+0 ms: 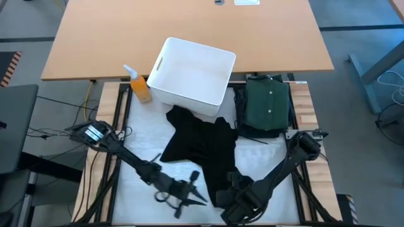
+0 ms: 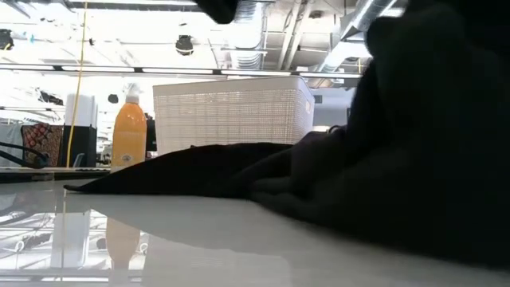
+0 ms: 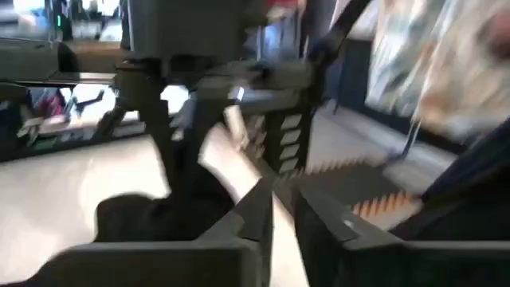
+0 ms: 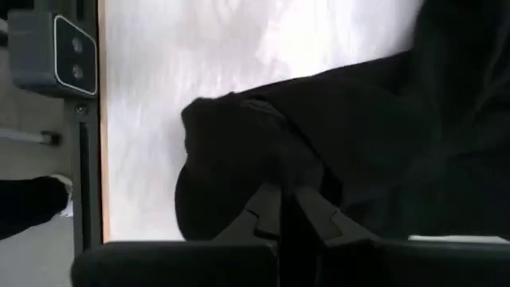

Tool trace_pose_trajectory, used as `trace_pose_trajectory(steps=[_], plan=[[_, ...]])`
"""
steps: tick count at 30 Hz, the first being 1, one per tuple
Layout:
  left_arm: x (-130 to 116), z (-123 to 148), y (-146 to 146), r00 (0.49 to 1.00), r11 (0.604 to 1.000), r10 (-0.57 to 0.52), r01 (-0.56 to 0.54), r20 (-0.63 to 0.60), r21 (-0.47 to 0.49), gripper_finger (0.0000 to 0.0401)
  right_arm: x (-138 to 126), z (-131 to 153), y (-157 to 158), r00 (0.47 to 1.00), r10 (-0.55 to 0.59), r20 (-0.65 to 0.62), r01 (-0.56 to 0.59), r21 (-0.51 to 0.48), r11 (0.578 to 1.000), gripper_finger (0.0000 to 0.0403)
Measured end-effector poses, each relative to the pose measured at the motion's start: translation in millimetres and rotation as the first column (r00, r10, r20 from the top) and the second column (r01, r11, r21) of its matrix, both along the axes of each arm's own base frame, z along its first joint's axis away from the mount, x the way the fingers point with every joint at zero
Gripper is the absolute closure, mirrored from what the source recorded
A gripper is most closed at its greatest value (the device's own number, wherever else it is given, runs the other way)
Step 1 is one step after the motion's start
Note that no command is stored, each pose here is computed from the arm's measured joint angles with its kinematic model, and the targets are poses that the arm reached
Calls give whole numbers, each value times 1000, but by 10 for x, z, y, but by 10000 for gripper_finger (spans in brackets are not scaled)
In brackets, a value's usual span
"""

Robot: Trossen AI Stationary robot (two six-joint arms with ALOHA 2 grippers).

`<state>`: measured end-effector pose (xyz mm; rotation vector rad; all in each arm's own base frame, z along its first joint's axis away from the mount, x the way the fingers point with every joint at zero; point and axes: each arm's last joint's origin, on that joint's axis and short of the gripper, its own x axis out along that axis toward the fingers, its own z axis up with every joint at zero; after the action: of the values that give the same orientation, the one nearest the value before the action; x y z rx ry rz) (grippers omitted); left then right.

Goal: Fold laundry
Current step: Fold the black shirt

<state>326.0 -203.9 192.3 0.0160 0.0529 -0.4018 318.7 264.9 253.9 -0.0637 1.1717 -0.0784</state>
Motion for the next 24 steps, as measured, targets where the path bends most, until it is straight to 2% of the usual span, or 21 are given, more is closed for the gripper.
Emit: trace_pose_trajectory(steps=[5, 7, 10, 14, 18, 24], plan=[[373, -68, -9, 972, 981, 80, -38, -220, 189, 292, -9, -52, 46, 1000, -23, -12, 23, 20, 1000, 374], [501, -55, -3, 964, 976, 112, -60, -240, 211, 264, -20, -44, 68, 1000, -18, -4, 19, 29, 999, 374], [674, -26, 11, 967, 980, 127, -87, -221, 181, 230, -18, -40, 87, 1000, -15, 6, 15, 39, 999, 372], [835, -217, 32, 957, 990, 80, -43, -280, 135, 204, -18, -40, 86, 1000, -15, 4, 15, 39, 999, 373], [898, -275, 39, 951, 998, -18, 38, -310, 57, 199, -19, -41, 83, 1000, -15, 1, 15, 39, 999, 372], [910, -300, 69, 936, 1000, -26, 26, -351, -7, 213, 1, -43, 48, 1000, -24, -5, 24, 33, 999, 372]])
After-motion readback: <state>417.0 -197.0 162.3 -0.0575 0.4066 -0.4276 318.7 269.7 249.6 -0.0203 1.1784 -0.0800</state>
